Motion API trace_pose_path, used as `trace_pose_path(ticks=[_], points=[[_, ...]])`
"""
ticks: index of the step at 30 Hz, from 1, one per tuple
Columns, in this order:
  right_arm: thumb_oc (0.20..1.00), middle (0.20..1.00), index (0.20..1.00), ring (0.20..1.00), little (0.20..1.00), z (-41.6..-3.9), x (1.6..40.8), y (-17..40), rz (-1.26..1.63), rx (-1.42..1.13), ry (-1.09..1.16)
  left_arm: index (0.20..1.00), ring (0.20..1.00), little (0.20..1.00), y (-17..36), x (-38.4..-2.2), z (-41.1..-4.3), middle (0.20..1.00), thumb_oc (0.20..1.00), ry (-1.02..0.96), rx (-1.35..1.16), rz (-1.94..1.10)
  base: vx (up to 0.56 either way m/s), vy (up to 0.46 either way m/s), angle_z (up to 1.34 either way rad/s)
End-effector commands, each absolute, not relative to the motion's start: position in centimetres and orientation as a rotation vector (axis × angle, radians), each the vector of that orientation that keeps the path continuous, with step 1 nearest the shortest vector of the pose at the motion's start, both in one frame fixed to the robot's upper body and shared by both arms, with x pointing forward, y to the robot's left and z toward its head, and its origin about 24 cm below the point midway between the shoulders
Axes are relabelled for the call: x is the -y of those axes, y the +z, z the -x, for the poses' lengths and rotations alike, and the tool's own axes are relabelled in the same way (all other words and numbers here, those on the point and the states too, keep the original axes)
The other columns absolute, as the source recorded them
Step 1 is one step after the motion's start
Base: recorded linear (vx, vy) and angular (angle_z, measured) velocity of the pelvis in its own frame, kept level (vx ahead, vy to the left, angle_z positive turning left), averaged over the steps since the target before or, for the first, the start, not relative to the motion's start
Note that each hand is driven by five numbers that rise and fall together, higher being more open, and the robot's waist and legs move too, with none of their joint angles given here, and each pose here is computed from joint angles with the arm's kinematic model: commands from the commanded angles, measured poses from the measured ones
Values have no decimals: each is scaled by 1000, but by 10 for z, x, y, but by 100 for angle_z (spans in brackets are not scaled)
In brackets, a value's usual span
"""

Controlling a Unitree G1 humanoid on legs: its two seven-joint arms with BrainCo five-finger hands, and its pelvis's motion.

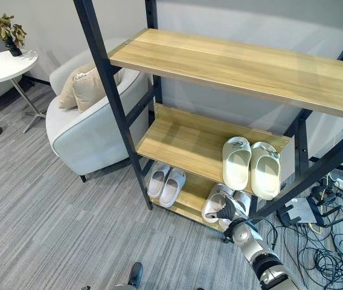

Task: Arrange the slippers neatly on the shoe rack.

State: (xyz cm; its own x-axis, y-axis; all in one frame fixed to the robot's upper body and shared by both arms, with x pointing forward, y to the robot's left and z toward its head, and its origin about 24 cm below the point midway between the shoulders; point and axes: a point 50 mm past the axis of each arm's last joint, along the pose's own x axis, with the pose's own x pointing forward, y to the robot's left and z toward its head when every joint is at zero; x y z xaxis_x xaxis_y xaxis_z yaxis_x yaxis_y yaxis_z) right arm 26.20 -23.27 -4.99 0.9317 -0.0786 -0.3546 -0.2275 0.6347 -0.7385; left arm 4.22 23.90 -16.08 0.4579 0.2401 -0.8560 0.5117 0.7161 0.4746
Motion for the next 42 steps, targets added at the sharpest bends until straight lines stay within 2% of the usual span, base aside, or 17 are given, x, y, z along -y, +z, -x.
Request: trace_pose_path(ticks=[1, 29, 36, 42], points=[[1000, 1000, 1000, 1000, 1000, -287, 240, -15, 907, -215, 20, 1000, 1000, 1000, -163, -239, -37, 1000, 1000, -266, -1142, -840, 0, 0, 0], [1000, 1000, 1000, 1000, 1000, -316, 259, 23, 844, -142, -153, 1000, 1000, 1000, -167, -230, -25, 1000, 1000, -332, -1171, -820, 0, 0, 0], [1000, 1000, 1000, 1000, 1000, -308, 260, 10, 854, -192, -133, 1000, 1000, 1000, -166, -232, -25, 1000, 1000, -323, -1180, -825, 0, 0, 0], [1000, 1000, 1000, 1000, 1000, -284, 260, -20, 818, -303, -115, 1000, 1000, 1000, -167, -233, -27, 1000, 1000, -318, -1188, -830, 0, 0, 0]])
